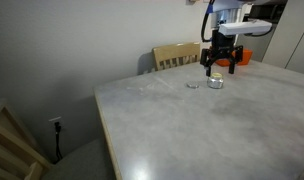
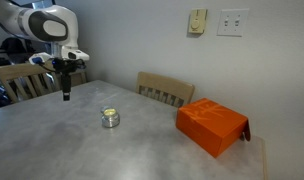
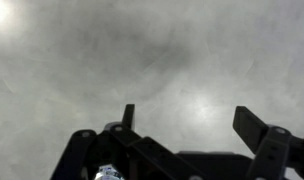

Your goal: Pick the lid from the table, place it on the bottle, put it back on the table then place it on the bottle again

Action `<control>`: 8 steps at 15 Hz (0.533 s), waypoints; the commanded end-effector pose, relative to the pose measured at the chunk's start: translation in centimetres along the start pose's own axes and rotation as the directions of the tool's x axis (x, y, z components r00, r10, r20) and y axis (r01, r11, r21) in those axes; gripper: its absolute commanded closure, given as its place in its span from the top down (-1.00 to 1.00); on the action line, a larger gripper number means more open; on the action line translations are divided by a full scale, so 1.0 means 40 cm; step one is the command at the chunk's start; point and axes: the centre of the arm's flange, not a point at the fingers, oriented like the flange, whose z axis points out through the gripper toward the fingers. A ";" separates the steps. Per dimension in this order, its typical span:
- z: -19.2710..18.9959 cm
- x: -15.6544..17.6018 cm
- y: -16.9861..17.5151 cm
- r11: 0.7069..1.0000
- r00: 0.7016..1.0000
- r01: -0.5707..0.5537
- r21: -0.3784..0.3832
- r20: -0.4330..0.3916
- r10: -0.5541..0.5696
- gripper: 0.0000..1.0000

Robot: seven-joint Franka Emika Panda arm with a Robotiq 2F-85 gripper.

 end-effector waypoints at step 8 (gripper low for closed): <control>0.107 0.107 -0.033 0.976 0.991 -0.106 0.188 -0.064 0.120 1.00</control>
